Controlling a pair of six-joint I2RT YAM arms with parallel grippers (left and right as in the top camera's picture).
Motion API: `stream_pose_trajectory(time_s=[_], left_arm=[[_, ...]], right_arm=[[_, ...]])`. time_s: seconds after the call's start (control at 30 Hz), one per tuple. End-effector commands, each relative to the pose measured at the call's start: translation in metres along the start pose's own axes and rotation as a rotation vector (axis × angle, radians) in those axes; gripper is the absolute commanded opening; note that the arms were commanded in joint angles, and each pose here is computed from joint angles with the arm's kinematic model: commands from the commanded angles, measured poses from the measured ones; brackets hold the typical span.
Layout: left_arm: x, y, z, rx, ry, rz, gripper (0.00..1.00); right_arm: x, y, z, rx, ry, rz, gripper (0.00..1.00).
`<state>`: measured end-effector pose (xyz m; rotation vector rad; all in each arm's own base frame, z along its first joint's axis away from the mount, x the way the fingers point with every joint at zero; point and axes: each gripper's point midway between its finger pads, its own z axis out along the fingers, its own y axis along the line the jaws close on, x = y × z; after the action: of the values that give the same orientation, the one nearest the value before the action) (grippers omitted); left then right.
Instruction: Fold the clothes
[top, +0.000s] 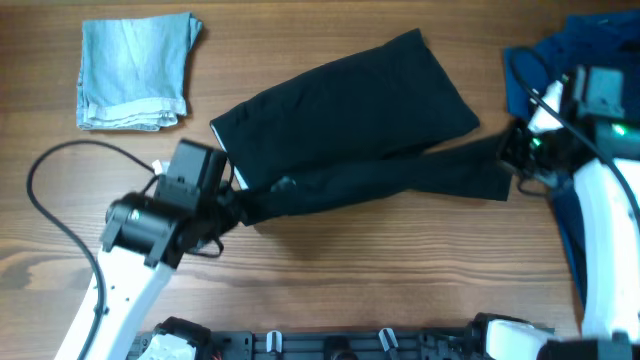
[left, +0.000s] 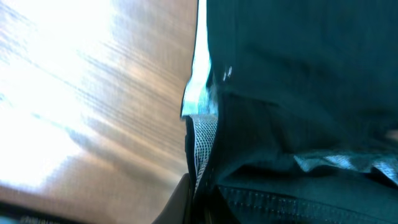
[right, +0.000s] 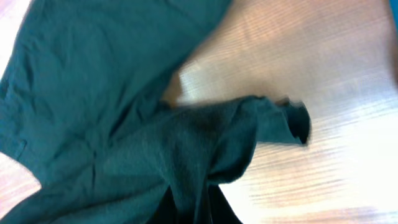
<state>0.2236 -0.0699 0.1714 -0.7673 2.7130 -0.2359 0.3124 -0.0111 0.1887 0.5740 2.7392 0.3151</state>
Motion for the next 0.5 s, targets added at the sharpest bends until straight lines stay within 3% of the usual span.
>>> stream_pose_trajectory(time_s=[0.0,0.07,0.27,0.47], left_arm=[[-0.055,0.005,-0.011,-0.078,-0.178,-0.049,0.04],[-0.077,0.001,-0.014,-0.074,-0.214,-0.065,0.04],[-0.098,-0.004,-0.003,-0.095,-0.25,-0.065,0.04],[-0.116,-0.01,0.009,-0.114,-0.301,-0.072,0.04]], right_arm=[[-0.034,0.019,0.008,0.012,-0.088,-0.098,0.04],[-0.054,0.038,0.011,-0.023,-0.157,-0.138,0.04],[-0.103,0.075,-0.01,-0.122,-0.376,-0.206,0.04],[-0.113,0.103,0.009,-0.169,-0.4,-0.254,0.04]])
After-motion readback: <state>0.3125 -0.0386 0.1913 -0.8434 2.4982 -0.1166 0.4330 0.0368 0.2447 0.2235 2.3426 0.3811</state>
